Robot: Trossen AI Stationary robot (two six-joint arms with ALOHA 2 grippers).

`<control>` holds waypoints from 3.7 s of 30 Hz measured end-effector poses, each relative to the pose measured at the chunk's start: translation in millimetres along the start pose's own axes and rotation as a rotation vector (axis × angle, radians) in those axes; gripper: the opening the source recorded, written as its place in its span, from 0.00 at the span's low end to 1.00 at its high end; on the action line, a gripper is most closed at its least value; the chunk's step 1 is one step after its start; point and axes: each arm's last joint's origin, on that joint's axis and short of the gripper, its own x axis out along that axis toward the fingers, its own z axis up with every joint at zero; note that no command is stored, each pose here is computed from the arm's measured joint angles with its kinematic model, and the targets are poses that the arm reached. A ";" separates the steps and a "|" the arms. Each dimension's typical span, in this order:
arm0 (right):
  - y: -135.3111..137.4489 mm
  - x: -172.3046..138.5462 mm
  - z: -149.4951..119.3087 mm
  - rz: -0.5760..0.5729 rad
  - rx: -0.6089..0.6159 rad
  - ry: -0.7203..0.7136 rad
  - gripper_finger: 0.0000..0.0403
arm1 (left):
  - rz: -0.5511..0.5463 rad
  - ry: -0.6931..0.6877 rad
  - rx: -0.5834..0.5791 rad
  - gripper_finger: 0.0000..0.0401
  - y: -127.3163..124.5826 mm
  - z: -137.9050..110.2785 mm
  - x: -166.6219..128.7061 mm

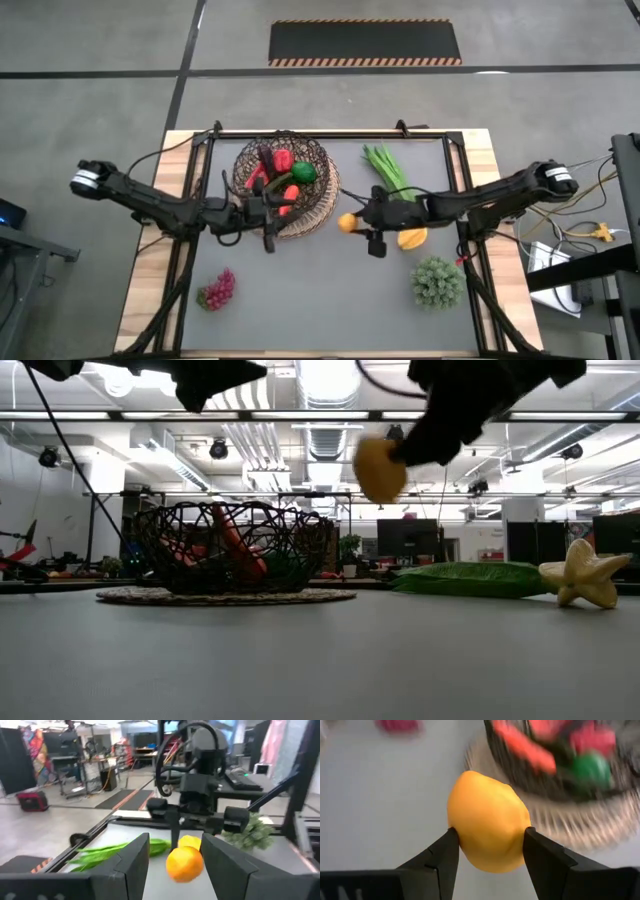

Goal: Build produce basket
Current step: Put the yellow lemon into the black wire basket

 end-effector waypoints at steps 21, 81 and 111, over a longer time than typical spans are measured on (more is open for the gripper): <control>18.4 62.5 -26.7 0.112 0.215 -0.592 0.45 | -0.079 -0.012 -0.015 0.41 -32.8 -25.7 19.2; 4.2 -9.8 5.0 0.014 0.125 -0.468 0.84 | 0.295 -0.063 -0.003 0.36 -12.1 -27.7 43.5; -8.9 -30.9 -5.1 -0.256 0.027 -0.328 0.81 | 0.547 0.234 -0.213 0.37 84.6 -104.9 84.5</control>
